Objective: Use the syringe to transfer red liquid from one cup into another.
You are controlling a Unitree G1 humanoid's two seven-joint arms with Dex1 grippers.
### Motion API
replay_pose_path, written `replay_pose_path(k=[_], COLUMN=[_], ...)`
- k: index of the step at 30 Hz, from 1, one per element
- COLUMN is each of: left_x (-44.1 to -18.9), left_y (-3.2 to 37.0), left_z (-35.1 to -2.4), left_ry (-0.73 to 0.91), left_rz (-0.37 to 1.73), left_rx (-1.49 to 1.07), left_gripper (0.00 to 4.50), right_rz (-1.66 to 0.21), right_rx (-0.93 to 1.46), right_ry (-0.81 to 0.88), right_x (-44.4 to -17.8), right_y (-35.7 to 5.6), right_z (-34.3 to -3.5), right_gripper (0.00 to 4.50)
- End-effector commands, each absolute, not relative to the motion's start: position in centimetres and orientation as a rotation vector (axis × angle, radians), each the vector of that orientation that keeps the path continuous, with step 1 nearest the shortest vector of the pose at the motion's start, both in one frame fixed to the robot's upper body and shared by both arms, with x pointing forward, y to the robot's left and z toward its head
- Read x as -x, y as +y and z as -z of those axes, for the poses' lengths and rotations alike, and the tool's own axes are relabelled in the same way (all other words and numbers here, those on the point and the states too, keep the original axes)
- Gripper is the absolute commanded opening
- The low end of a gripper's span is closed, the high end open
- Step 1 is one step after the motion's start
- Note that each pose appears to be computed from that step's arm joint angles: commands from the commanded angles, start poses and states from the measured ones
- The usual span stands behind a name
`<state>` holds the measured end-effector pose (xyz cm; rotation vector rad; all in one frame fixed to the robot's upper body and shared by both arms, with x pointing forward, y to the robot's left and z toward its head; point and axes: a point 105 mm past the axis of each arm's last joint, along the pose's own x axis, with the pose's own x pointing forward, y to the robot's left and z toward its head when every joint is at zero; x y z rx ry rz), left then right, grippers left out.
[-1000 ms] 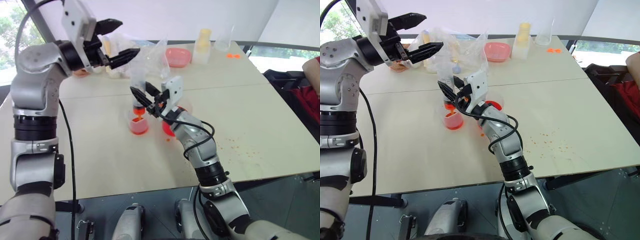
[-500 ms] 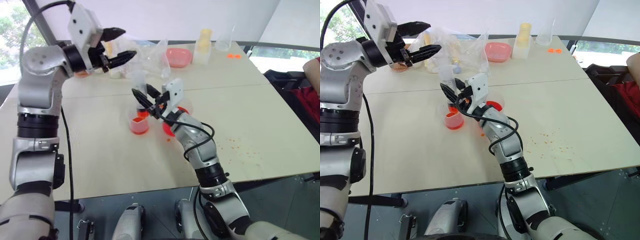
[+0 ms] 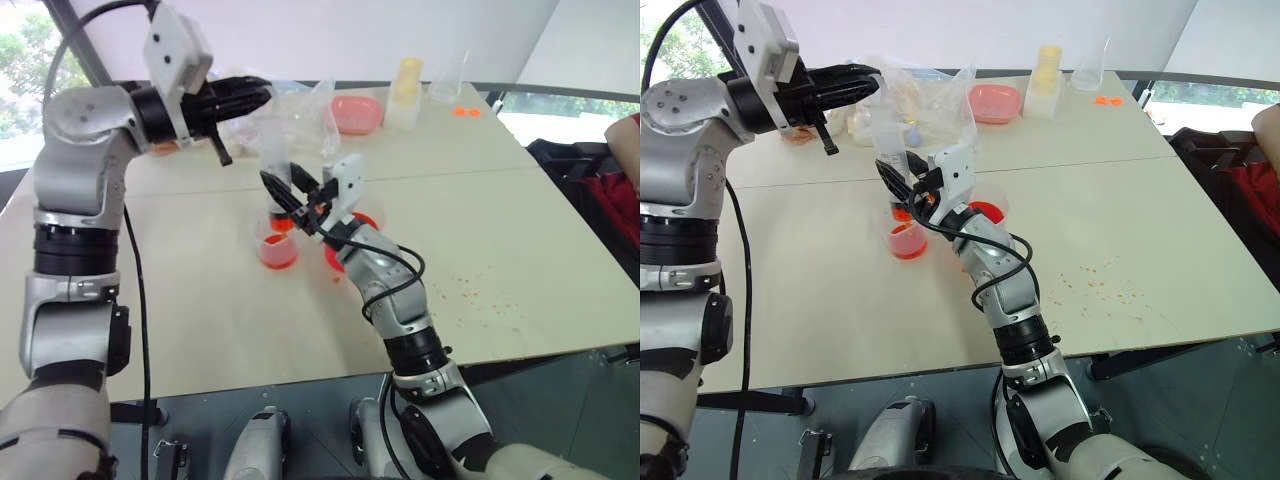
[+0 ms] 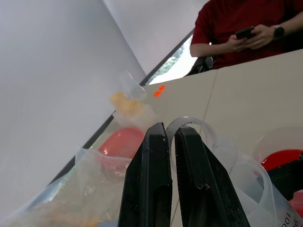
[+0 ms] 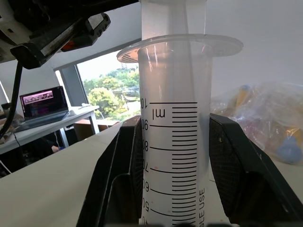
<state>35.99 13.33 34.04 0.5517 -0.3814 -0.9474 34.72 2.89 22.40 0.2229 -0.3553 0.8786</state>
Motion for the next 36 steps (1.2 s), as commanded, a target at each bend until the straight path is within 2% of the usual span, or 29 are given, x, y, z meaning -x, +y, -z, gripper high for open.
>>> replay_pose_path(k=[1,14,29,30,32,33,36], left_x=[-34.4,-34.1,-34.3,-34.3,-34.4,-34.5,-34.6], left_y=[12.5,12.6,12.7,12.7,13.0,13.5,14.8], left_z=[-34.9,-29.8,-28.5,-28.8,-29.2,-29.8,-31.1], left_ry=[-0.425,-0.266,-0.224,-0.227,-0.234,-0.251,-0.278], left_rz=[1.013,1.041,1.049,1.047,1.041,1.024,0.995], left_rx=[-0.534,-0.416,-0.352,-0.34,-0.324,-0.3,-0.196], left_gripper=[0.04,0.04,0.04,0.77,1.38,1.87,2.9], right_rz=[-0.951,-0.896,-0.921,-0.925,-0.932,-0.938,-0.954], right_rx=[-0.218,-0.19,-0.196,-0.195,-0.194,-0.188,-0.18], right_ry=[-0.495,-0.598,-0.643,-0.643,-0.644,-0.646,-0.65], right_x=[-33.1,-34.2,-33.4,-33.3,-33.1,-32.9,-32.5], right_y=[4.6,3.1,3.0,3.0,3.1,3.2,3.2], right_z=[-26.0,-29.1,-30.8,-30.8,-30.8,-30.8,-30.8], right_gripper=[1.43,1.43,1.43,1.43,1.43,1.43,1.43])
